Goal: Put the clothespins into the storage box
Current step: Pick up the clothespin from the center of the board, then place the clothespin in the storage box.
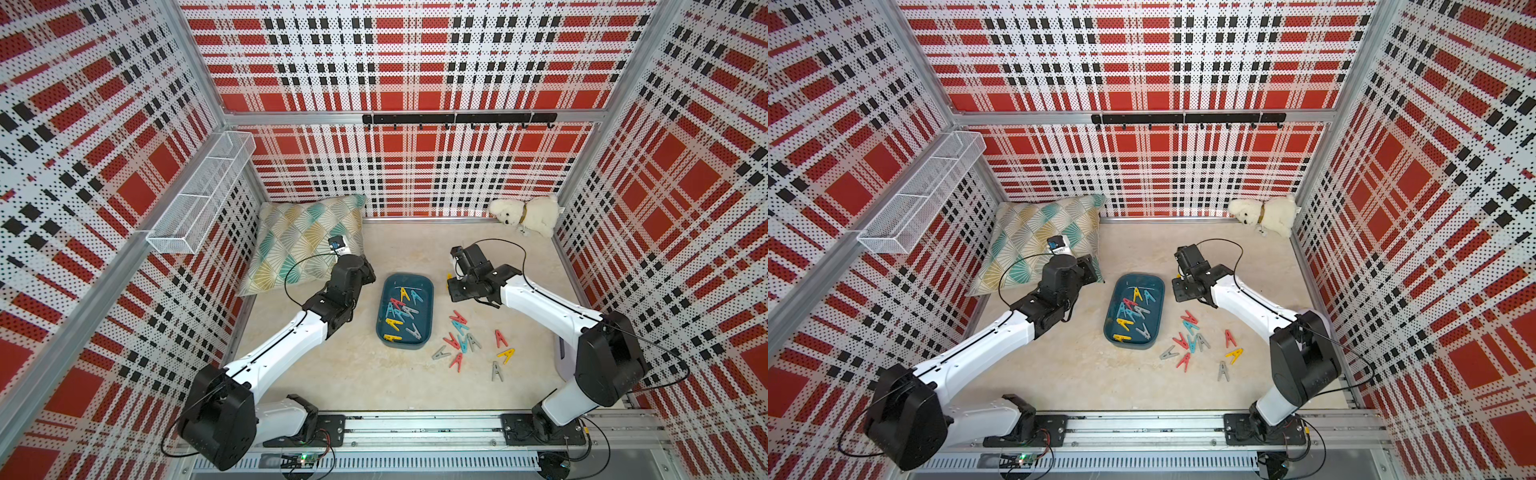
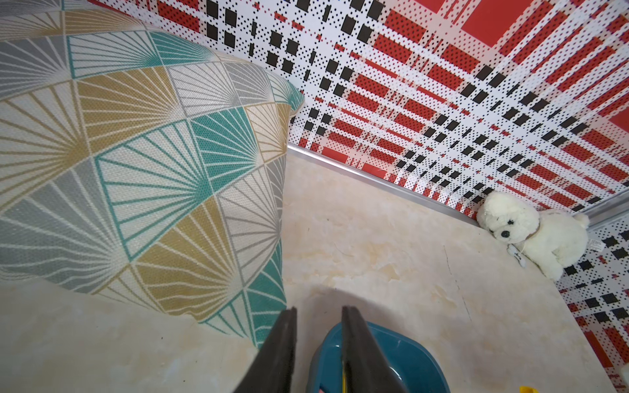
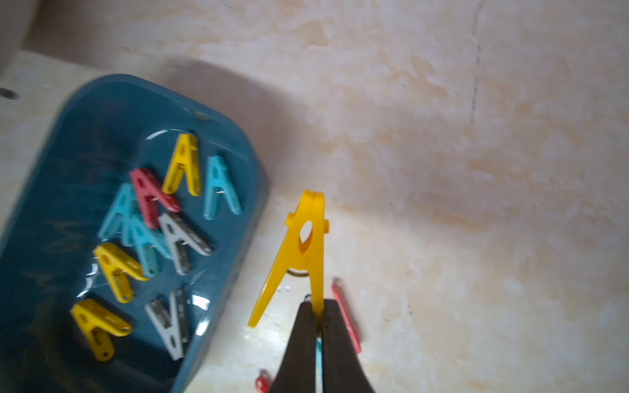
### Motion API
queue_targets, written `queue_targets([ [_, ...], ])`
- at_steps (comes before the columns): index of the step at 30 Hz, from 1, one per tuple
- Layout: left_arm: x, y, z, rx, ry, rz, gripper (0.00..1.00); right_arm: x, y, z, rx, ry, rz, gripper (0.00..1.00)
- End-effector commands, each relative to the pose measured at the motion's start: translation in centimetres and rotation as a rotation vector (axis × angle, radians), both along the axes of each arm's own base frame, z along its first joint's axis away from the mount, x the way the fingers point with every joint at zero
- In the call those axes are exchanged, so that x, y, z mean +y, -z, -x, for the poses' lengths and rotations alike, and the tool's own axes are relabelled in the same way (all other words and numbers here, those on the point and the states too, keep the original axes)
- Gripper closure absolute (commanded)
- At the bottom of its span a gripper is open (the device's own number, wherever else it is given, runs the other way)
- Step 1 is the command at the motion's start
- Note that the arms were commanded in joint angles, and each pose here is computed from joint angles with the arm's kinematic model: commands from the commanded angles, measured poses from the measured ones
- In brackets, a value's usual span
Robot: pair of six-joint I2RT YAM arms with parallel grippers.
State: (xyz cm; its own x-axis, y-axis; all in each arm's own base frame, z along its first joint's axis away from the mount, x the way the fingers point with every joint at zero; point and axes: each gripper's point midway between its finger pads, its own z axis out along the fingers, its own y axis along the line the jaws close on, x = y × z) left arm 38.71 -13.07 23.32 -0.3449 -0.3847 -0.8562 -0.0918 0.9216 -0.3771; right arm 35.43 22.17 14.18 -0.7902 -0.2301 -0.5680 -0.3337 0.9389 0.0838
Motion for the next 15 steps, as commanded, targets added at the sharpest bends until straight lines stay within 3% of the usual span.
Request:
queue_targets([
  [1,0.0,-0.7,-0.5,-0.011,-0.011,-0.005,0.71,4.0,-0.5,0.3,-0.008,-0.066,-0.005,0.94],
  [8,0.3,-0.9,-0.3,-0.007,-0.028,0.000,0.70,10.8,1.8,-1.4,0.013,-0.145,0.015,0.94],
  [15,0.7,-1.1,0.2,-0.011,-0.034,-0.001,0.71,12.9,5.5,-2.8,0.072,-0.147,0.028,0.94],
])
